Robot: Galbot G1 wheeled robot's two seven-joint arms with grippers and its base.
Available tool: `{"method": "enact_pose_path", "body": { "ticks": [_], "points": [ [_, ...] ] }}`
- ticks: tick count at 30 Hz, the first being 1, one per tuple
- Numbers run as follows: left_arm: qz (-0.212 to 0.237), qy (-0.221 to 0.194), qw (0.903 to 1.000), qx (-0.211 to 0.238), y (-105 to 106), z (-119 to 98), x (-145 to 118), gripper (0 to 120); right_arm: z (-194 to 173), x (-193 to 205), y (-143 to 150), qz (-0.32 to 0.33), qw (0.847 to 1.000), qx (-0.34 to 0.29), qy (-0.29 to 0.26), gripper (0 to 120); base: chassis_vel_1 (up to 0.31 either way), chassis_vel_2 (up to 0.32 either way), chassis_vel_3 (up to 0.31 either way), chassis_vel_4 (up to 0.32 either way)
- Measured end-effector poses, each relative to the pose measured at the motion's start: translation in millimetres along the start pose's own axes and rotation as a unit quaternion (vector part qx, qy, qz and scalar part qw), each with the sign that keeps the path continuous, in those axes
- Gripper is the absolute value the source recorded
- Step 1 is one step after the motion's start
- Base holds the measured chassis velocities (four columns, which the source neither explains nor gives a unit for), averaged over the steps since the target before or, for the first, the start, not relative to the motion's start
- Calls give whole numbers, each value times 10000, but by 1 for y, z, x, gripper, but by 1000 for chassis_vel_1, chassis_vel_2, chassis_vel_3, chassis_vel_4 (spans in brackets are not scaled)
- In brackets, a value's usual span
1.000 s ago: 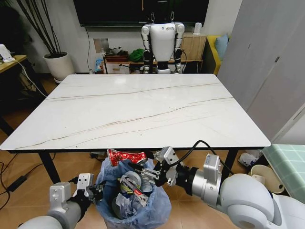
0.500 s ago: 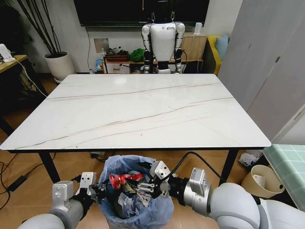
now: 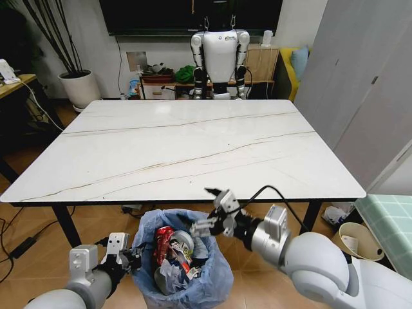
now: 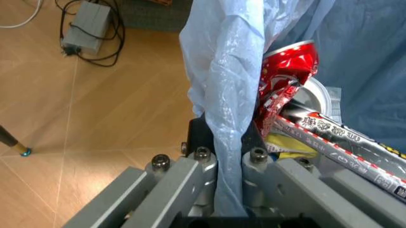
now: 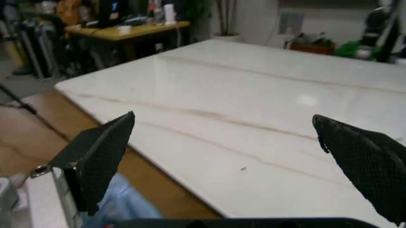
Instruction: Pick up the trash bin and place the trash from the table into it.
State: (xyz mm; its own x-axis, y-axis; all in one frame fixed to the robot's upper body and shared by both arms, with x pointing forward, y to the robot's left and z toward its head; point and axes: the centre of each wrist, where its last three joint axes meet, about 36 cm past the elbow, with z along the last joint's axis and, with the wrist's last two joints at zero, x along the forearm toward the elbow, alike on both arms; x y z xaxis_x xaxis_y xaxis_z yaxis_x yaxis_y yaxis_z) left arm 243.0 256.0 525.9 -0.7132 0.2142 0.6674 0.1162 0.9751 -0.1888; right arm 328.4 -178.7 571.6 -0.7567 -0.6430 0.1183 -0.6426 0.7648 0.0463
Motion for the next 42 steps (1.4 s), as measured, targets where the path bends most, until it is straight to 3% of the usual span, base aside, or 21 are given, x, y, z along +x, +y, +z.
{"method": "enact_pose_path", "body": {
  "ticks": [4, 5, 9, 15, 20, 29, 42],
  "points": [
    [-11, 0, 10000, -17, 1, 0, 0, 0, -7, 2, -17, 644, 9977, -76, -210, 100, 0, 0, 0, 0],
    [-24, 0, 10000, -24, 1, 0, 1, 0, -8, 4, -31, 1190, 9922, -99, -358, 100, 0, 0, 0, 0],
    [-3, 22, 10000, -34, 1, 2, 1, 0, 8, 14, -54, 2113, 9759, 199, -509, 100, 0, 0, 0, 0],
    [-28, 75, 10000, -38, 1, 6, 1, 0, 38, 41, -65, 2803, 9582, 398, -422, 100, 0, 0, 0, 0],
    [-80, 101, 9999, -42, 3, 7, 2, 0, 42, 55, -63, 3077, 9497, 245, -526, 100, 0, 0, 0, 0],
    [-148, 131, 9998, -34, 3, 11, 3, 0, 38, 79, -28, 3341, 9390, -281, -761, 100, 0, 0, 0, 0],
    [-219, 152, 9996, -62, 4, 14, 4, 0, 48, 91, -8, 3586, 9302, -440, -651, 100, 0, 0, 0, 0]
  ]
}}
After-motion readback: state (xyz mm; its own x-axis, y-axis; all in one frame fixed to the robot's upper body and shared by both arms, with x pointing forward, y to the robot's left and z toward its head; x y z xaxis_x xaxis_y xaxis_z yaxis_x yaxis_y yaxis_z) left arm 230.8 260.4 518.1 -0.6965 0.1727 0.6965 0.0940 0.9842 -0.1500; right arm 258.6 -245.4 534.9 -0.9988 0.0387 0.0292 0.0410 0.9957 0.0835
